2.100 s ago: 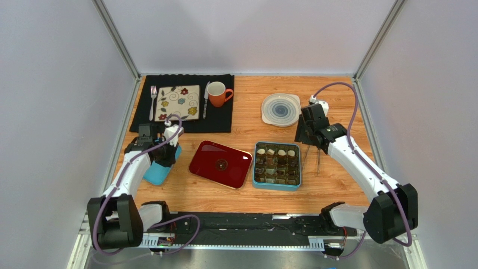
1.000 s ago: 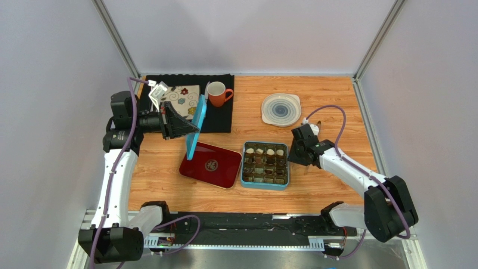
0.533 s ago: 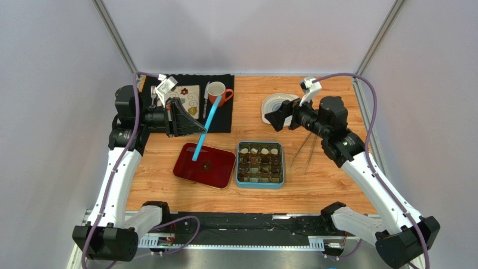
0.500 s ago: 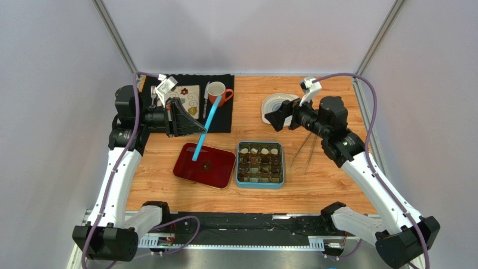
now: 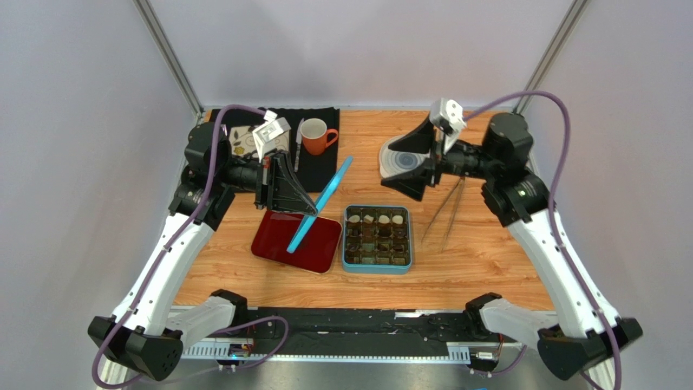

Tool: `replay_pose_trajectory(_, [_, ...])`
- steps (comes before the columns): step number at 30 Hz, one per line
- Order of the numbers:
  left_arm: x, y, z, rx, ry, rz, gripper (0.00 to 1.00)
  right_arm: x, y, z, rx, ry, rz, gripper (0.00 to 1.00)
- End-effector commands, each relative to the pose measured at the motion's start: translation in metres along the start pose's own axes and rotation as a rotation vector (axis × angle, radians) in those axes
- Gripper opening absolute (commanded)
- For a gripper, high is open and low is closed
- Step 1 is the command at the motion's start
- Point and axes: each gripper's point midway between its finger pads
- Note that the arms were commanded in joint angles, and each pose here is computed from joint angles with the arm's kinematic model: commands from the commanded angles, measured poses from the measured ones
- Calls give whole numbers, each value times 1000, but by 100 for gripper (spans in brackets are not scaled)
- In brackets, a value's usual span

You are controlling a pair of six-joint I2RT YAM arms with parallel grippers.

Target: Pack the chocolate

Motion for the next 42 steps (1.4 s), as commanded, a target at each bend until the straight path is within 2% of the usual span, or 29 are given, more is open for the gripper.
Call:
replay_pose_trajectory(1, [-42, -7, 37, 226, -45, 263, 2, 53, -28, -17, -31, -243, -129, 90])
replay_pose_trajectory(9, [-48, 3, 40, 282, -90, 324, 0, 75, -28, -18, -48, -279, -302, 89])
replay_pose_trajectory(19, [-57, 9, 49, 322, -106, 367, 0, 60, 3, 6, -5, -184, -395, 88])
replay_pose_trajectory(29, [-64, 11, 45, 334, -84, 383, 0, 81, 31, 30, 34, -82, -559, 83])
replay_pose_trajectory(32, [-63, 12, 44, 335, -84, 384, 0, 87, 29, 34, 39, -57, -597, 76])
replay_pose_trajectory(35, [-61, 12, 45, 338, -78, 381, 0, 92, 25, 38, 49, -32, -611, 58])
replay_pose_trajectory(36, [-61, 12, 44, 340, -88, 381, 0, 94, 23, 38, 49, -32, -616, 44])
replay_pose_trajectory(38, [-61, 12, 42, 338, -54, 381, 0, 97, 19, 40, 55, -23, -627, 28])
replay_pose_trajectory(39, [-63, 12, 39, 339, -43, 381, 0, 99, 18, 41, 56, -20, -628, 14])
replay_pose_trajectory(42, [-63, 14, 34, 340, -27, 377, 0, 101, 16, 43, 64, -3, -622, 0])
Point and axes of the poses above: each gripper's point midway between its finger pads, its own y axis out along the fingers, its own x axis along the line the jaws close on, z = x × y, and after that the axes turned 1 degree about y, right-handed
